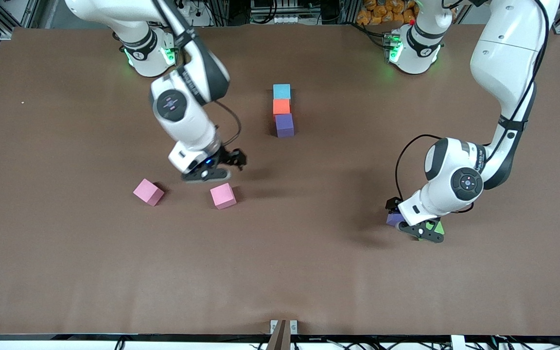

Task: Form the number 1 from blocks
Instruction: 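Grasp the other purple cube with the left gripper while the right gripper grasps pink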

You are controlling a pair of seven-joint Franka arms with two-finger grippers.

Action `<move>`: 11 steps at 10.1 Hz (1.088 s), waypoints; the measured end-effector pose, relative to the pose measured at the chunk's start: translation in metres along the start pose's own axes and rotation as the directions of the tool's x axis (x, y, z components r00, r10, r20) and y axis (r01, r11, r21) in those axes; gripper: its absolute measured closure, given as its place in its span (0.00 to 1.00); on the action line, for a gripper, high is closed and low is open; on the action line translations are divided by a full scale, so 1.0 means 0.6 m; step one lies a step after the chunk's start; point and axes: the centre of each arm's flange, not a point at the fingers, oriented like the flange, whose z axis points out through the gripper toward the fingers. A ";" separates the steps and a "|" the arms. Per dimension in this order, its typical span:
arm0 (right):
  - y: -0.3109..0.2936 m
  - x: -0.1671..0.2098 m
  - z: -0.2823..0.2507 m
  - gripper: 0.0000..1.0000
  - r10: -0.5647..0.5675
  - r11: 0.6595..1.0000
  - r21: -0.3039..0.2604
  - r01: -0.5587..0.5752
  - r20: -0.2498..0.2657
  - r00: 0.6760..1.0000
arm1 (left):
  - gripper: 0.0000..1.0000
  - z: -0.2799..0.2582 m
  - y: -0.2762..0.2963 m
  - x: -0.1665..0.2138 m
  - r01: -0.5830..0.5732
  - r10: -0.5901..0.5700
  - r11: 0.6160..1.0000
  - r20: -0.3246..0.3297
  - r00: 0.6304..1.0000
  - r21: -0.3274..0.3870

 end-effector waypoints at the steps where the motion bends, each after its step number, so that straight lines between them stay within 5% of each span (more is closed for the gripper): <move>1: 0.015 0.013 0.014 0.00 -0.034 0.999 -0.007 0.034 0.004 0.999 | 0.00 0.005 0.000 -0.001 0.000 0.000 1.000 0.005 1.000 0.001; 6: 0.006 0.034 0.096 0.00 -0.138 0.990 -0.026 0.139 0.031 0.990 | 0.10 0.021 0.006 -0.002 -0.006 0.006 1.000 0.018 1.000 -0.002; 8: 0.010 0.038 0.102 0.00 -0.146 0.989 -0.028 0.147 0.027 0.989 | 0.38 0.022 0.015 -0.001 -0.009 0.009 1.000 0.018 1.000 -0.001; 11: 0.021 0.051 0.103 0.00 -0.138 0.990 -0.035 0.138 0.015 0.990 | 0.42 0.015 0.083 0.009 0.052 -0.052 0.999 0.011 0.999 -0.001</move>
